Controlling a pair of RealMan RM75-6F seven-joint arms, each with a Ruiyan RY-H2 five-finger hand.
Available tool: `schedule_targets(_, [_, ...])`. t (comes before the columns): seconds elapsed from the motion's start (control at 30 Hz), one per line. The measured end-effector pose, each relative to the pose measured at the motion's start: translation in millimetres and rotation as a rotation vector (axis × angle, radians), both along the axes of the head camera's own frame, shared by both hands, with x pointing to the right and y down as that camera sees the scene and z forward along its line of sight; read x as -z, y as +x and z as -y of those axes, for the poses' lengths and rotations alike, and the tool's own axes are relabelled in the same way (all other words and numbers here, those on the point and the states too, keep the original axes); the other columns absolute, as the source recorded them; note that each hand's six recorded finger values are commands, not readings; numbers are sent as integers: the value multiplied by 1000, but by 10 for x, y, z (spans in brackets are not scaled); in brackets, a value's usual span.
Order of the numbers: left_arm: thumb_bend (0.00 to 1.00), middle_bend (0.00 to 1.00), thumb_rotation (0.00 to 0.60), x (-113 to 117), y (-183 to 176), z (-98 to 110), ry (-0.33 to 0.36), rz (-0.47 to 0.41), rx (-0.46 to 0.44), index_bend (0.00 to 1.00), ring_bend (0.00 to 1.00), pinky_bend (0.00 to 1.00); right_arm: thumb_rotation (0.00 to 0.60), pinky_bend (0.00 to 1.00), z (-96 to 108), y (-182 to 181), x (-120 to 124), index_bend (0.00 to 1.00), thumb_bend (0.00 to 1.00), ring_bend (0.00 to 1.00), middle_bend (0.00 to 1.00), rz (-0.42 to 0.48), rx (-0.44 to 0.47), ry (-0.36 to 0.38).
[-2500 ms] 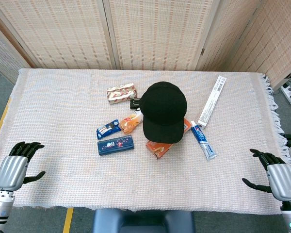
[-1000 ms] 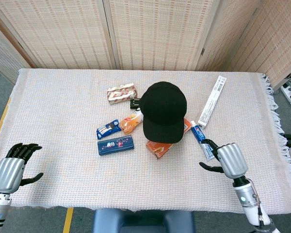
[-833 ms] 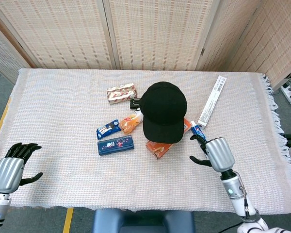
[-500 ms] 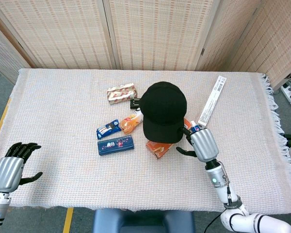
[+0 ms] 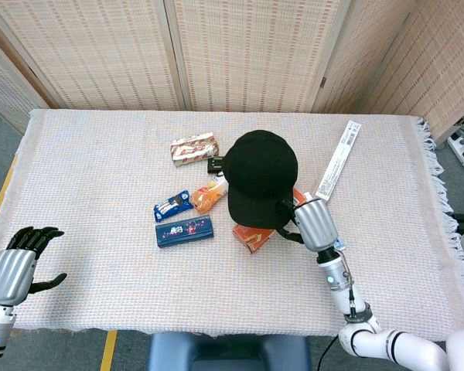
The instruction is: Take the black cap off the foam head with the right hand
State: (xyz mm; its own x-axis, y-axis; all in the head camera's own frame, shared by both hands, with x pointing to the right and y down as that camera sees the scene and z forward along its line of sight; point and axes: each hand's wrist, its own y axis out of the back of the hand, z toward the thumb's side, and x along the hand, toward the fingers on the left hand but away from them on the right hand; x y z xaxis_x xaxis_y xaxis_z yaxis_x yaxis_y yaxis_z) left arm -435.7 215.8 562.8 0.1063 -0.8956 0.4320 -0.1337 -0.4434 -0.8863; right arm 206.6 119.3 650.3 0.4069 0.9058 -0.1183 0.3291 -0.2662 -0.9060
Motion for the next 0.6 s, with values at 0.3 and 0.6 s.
schedule_targets(0.3, [96,257,600,23,-42,-9,-14,-8,10,276,230,179,577,1000,30,2,13,780,893,1000,1000,22,18,49])
schedule_targets(0.6, [95,256,600,30,-30,-6,-13,-8,1,277,230,178,578,1000,253,99,242,803,989,1000,1000,63,-31,112])
